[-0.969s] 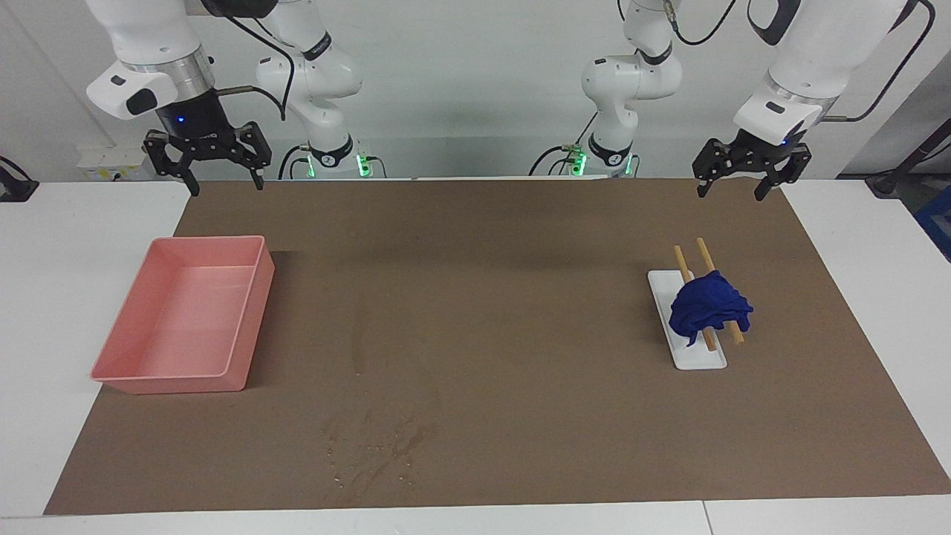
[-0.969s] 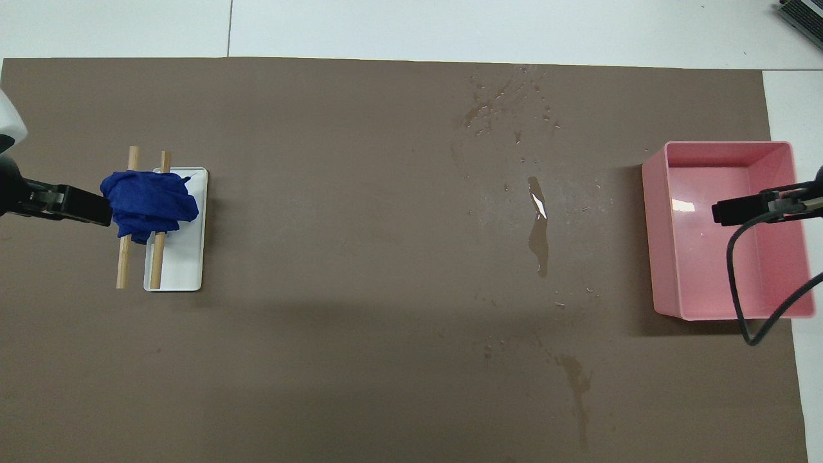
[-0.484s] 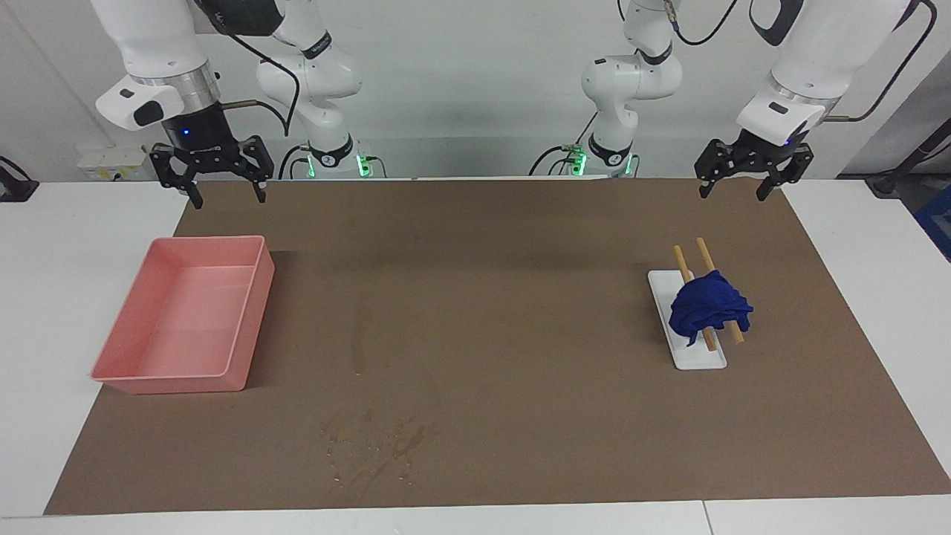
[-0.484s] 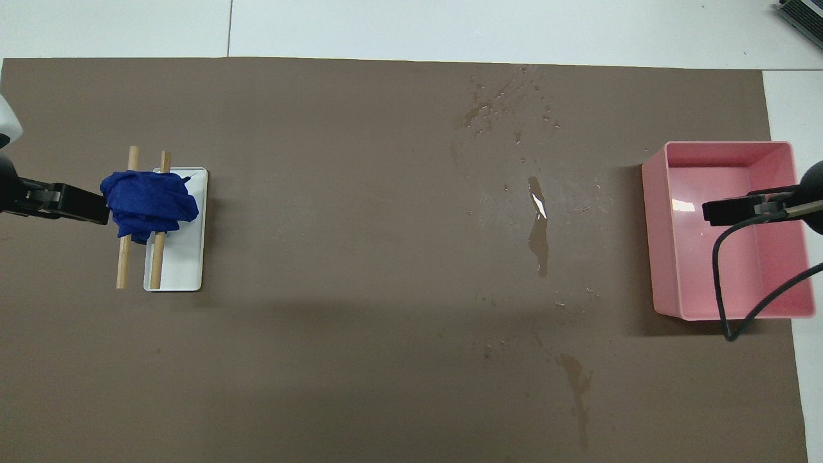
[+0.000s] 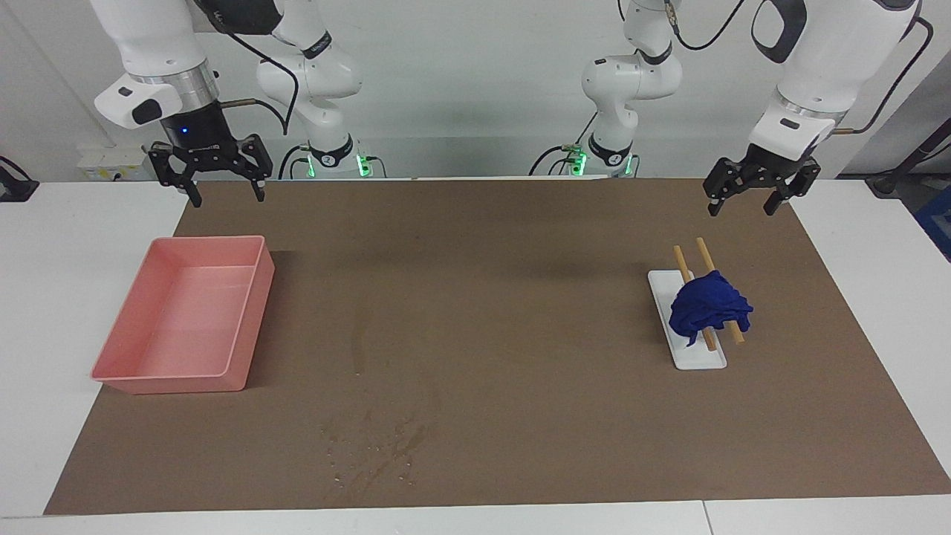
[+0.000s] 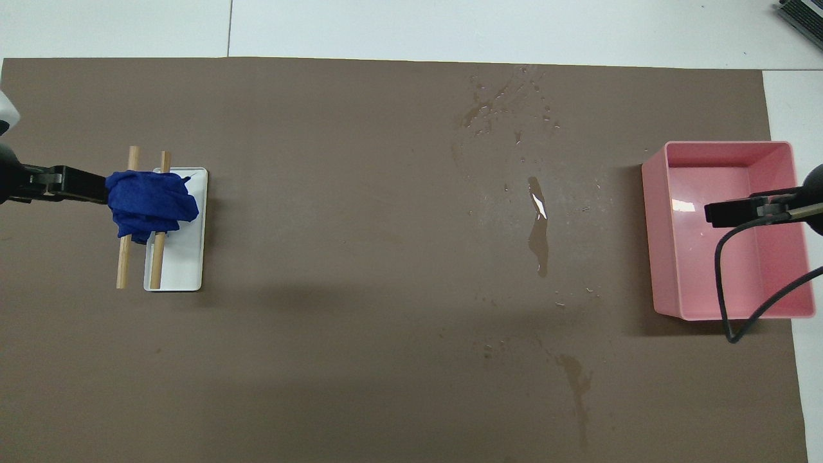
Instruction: Wipe water with towel using both arms
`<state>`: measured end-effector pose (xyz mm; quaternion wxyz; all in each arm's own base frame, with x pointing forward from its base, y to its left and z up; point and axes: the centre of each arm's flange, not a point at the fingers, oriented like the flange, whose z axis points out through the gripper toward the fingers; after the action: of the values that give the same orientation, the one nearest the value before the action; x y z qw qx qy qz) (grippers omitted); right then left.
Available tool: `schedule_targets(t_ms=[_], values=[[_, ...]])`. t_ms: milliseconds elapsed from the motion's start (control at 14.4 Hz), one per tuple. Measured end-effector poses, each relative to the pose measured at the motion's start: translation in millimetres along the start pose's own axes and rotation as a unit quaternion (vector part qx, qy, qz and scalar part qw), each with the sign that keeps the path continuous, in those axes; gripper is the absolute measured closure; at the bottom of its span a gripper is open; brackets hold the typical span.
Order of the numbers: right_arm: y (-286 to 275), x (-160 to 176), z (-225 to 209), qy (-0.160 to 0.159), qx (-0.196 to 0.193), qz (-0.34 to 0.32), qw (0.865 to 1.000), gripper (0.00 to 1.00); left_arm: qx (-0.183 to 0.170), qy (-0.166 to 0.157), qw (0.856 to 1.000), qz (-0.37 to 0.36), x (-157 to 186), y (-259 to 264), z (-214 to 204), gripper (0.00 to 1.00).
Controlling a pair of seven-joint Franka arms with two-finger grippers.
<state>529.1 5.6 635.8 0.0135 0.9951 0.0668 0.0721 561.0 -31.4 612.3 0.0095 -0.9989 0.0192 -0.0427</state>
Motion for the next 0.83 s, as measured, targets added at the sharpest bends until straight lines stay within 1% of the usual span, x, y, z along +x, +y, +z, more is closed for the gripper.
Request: schedule_targets(t_ms=[138,277,346,484,554,623,761,830], values=[[-1,-1,-1,0.001,0.000,-0.001,1.000,0.00,0.001,0.007,1.000,-0.031,6,-8,16,0.00],[-4,-3,0,-0.010,0.001,-0.003,1.000,0.00,0.001,0.013,0.998,-0.054,12,-12,32,0.00],[-5,-6,1,-0.021,0.003,-0.004,1.000,0.00,0.001,0.015,0.998,-0.067,14,-12,41,0.00],[-11,-16,3,-0.057,0.010,-0.008,0.998,0.00,0.000,0.013,0.994,-0.111,18,-12,58,0.00],[-15,-23,1,-0.074,0.014,-0.014,0.997,0.00,0.000,0.011,0.990,-0.141,20,-13,66,0.00],[-19,-28,-2,-0.082,0.017,-0.027,0.996,0.00,0.001,0.009,0.985,-0.172,23,-18,76,0.00],[-31,-34,-3,-0.083,0.022,-0.067,0.994,0.00,0.002,0.003,0.972,-0.234,26,-32,97,0.00],[-38,-36,2,-0.078,0.024,-0.079,0.994,0.00,0.002,0.001,0.962,-0.274,24,-37,109,0.00]])
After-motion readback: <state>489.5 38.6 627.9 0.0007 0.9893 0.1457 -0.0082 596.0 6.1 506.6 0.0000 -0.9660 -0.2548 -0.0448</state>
